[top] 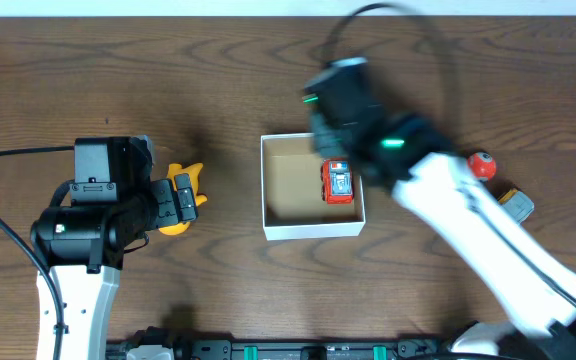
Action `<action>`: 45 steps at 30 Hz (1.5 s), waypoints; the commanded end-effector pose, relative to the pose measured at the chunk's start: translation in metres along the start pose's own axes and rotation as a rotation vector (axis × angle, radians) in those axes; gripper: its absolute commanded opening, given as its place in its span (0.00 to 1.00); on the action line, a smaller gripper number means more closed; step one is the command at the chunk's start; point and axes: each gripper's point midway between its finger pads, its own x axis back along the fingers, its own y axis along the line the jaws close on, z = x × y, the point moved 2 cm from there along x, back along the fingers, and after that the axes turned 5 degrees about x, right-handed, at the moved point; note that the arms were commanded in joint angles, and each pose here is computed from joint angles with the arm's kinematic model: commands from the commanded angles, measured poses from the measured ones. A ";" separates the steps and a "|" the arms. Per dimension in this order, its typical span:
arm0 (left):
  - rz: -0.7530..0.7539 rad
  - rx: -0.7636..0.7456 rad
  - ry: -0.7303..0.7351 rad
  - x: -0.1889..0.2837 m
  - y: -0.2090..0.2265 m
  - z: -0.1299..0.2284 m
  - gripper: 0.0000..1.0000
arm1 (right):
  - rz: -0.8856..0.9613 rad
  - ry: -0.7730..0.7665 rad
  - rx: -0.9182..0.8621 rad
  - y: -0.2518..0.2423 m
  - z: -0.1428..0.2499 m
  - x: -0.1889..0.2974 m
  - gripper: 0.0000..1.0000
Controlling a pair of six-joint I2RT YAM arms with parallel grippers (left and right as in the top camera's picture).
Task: Pack container
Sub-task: 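Withdraw the right gripper toward the yellow-and-grey toy truck, then lower the right gripper and grasp the yellow-and-grey truck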
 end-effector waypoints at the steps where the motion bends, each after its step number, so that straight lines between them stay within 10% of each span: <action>1: 0.000 0.010 -0.015 0.004 0.001 -0.004 0.98 | 0.092 -0.017 -0.156 -0.063 -0.007 0.026 0.70; 7: 0.000 0.010 -0.015 0.004 0.001 -0.004 0.98 | 0.359 0.166 -0.576 -0.189 0.047 0.054 0.99; 16: 0.000 0.010 -0.015 0.004 0.001 -0.004 0.98 | 0.432 0.359 -0.931 -0.257 0.126 0.015 0.99; 45: -0.001 0.010 -0.011 0.004 0.001 -0.003 0.98 | 0.515 0.482 -0.902 -0.293 0.211 -0.064 0.99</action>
